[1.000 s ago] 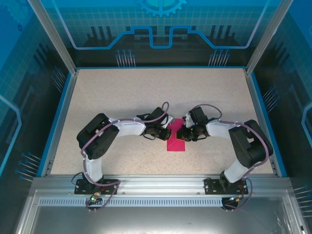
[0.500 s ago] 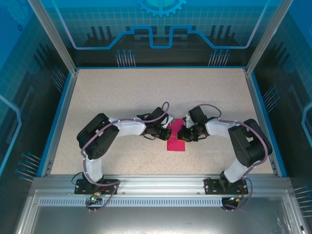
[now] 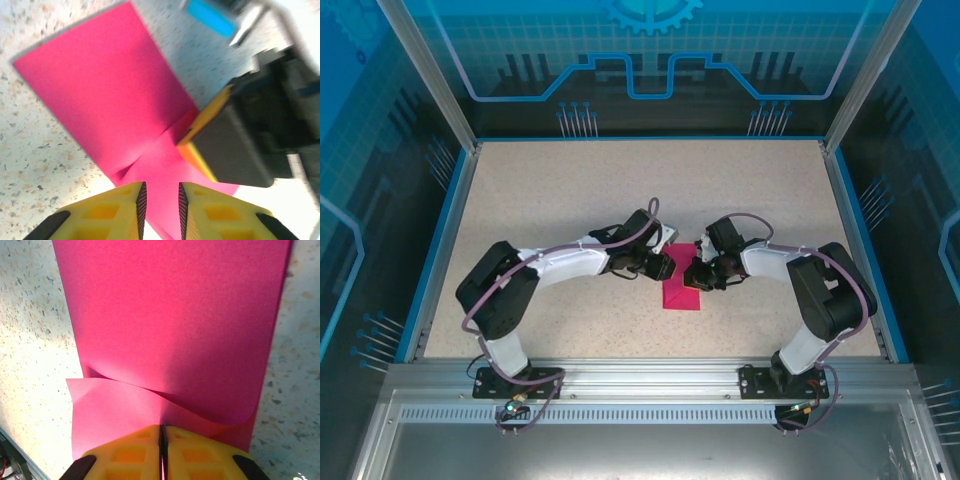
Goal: Fold a paper plane with a square sheet of paper (fold left side to right side)
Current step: Fold the triangle a second time at the center of the table.
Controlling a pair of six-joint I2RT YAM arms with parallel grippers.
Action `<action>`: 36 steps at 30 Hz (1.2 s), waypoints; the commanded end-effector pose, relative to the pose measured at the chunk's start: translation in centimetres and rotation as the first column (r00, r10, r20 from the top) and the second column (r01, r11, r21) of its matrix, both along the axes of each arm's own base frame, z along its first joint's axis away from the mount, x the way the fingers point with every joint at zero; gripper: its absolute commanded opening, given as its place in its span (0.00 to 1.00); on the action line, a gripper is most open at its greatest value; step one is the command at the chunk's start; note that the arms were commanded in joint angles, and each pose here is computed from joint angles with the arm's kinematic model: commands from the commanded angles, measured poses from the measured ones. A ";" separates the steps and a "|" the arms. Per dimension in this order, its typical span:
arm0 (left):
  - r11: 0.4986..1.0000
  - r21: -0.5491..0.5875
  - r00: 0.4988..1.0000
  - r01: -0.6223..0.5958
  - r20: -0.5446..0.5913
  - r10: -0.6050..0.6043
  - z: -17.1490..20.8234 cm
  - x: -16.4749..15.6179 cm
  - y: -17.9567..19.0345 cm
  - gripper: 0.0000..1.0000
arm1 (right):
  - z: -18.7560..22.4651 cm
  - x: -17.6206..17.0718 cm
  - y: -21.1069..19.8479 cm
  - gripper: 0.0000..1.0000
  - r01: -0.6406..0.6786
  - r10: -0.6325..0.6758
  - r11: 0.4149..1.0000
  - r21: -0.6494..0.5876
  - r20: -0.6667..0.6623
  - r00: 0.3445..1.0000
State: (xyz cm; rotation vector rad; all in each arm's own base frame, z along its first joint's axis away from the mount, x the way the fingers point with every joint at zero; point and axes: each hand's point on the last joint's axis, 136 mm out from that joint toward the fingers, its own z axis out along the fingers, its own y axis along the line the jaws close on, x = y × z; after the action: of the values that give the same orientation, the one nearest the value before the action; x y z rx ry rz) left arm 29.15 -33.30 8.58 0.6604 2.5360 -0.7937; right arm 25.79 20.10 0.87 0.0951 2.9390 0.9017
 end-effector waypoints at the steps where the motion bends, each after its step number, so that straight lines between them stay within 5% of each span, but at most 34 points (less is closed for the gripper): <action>1: 0.996 -0.090 0.998 0.022 -0.058 -0.028 2.3 -2.1 -0.2 0.24 | -2.4 -1.9 -1.3 0.11 -0.001 -0.008 0.996 -0.093 -0.097 0.995; 10: 0.961 -0.261 0.954 0.092 -0.252 -0.160 1.5 -7.3 -2.9 0.21 | -2.4 -1.9 -1.2 0.11 -0.006 -0.003 0.996 -0.089 -0.099 0.995; 36: 0.996 -0.042 0.949 0.078 -0.304 -0.087 -5.9 -7.4 -2.0 0.19 | -2.5 -2.2 -1.1 0.11 -0.017 0.007 0.995 -0.095 -0.107 0.994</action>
State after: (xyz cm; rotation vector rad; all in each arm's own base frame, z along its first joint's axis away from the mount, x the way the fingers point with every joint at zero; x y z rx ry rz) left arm 21.92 -35.88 3.87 0.6576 2.7536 -1.0819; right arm 25.79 20.15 0.86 0.1007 2.9557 0.8997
